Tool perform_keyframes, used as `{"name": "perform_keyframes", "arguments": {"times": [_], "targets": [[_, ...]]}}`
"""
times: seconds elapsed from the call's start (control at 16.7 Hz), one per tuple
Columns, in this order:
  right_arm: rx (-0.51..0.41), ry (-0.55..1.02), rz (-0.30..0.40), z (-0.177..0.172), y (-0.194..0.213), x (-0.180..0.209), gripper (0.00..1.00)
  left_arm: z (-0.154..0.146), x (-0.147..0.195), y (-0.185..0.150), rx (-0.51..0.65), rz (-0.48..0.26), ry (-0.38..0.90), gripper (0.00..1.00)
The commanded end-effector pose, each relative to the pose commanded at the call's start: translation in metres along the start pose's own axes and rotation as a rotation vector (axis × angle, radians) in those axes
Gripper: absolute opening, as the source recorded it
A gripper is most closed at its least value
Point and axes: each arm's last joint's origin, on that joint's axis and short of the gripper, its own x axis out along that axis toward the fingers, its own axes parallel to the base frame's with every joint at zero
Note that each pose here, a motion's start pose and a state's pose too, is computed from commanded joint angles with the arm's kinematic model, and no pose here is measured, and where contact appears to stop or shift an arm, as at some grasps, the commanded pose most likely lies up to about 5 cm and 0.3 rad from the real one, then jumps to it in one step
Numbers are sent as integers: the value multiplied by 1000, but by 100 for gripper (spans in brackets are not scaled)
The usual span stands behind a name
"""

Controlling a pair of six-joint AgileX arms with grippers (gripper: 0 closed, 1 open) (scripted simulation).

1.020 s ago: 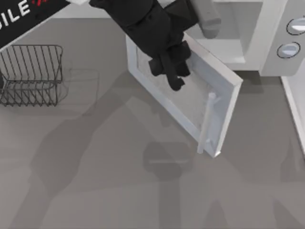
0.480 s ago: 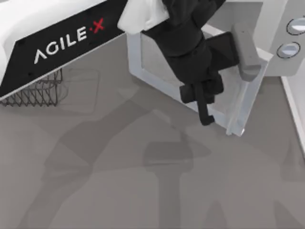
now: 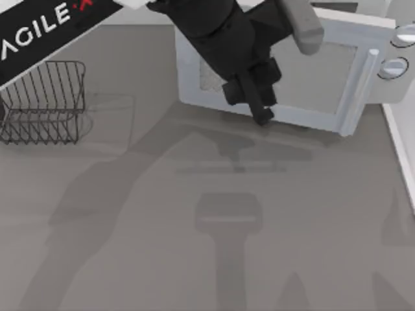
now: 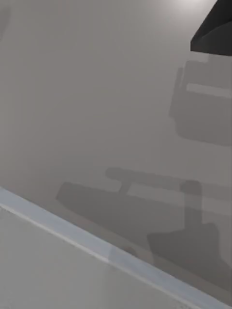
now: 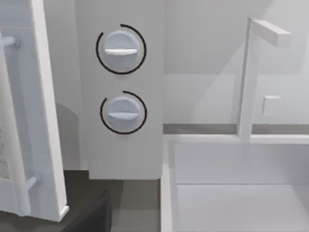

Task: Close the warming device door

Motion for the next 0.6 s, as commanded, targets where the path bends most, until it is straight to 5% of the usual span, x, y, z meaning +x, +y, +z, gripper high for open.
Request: {"name": "perform_keyframes", "arguments": {"times": [0.6], "targets": [[0,0,0,0,0,0,100,3,15,-10,-23,-63,59,0]]}}
